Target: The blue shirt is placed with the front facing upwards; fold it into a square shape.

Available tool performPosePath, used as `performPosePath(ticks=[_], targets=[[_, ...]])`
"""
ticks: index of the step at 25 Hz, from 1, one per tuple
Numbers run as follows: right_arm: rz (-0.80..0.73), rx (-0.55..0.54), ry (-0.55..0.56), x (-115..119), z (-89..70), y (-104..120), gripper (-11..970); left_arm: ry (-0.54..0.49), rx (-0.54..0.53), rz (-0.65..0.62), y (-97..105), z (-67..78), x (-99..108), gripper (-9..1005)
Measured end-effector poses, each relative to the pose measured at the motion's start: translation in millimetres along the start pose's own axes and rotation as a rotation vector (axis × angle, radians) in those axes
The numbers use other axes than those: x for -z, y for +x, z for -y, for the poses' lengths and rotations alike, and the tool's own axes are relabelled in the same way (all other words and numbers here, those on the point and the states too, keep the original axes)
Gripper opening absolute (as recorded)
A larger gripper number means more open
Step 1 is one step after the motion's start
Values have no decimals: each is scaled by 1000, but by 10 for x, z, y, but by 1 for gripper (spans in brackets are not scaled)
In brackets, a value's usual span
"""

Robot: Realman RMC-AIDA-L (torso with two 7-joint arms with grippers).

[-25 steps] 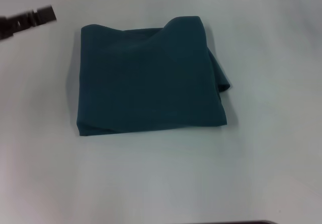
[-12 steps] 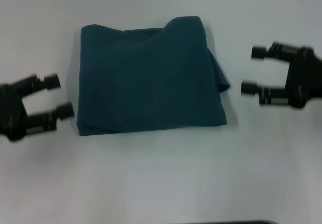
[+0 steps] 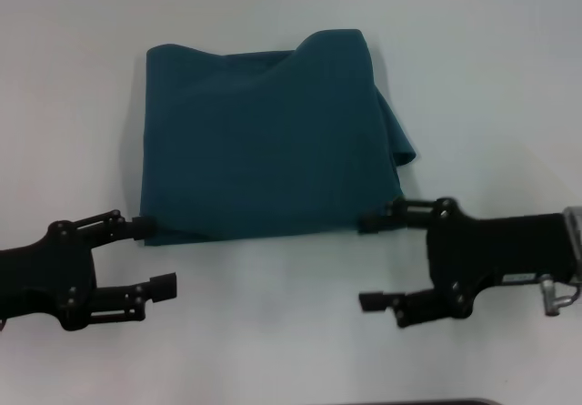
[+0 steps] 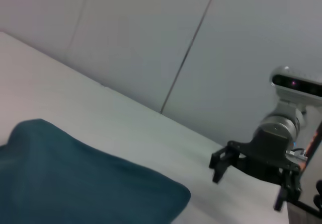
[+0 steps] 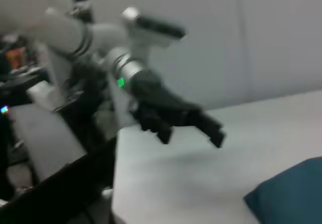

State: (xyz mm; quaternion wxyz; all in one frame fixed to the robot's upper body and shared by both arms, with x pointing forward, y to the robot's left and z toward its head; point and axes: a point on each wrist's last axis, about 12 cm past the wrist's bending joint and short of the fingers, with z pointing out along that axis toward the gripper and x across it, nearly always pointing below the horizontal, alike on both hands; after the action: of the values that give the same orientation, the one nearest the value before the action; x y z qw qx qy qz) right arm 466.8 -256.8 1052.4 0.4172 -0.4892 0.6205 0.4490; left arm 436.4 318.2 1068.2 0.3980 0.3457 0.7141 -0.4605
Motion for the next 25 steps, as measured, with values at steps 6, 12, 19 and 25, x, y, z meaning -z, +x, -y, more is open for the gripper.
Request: performPosePath(ticks=[6,12,19,25], targets=[[-27,-50,-36,-62,11,7,879,-9,17,-49,24,-22,-8,874],[-46,-65,-18,-5,82,-69,879,-2,28,-79,-61,-57,-14,873],[-62,-66,-17,-8,156,-164,879,1,34,-92,-202,-120,-49,873],[-59,-68,-14,-8,158,-166,879,21,19,-91,-237,-129,-105,872]])
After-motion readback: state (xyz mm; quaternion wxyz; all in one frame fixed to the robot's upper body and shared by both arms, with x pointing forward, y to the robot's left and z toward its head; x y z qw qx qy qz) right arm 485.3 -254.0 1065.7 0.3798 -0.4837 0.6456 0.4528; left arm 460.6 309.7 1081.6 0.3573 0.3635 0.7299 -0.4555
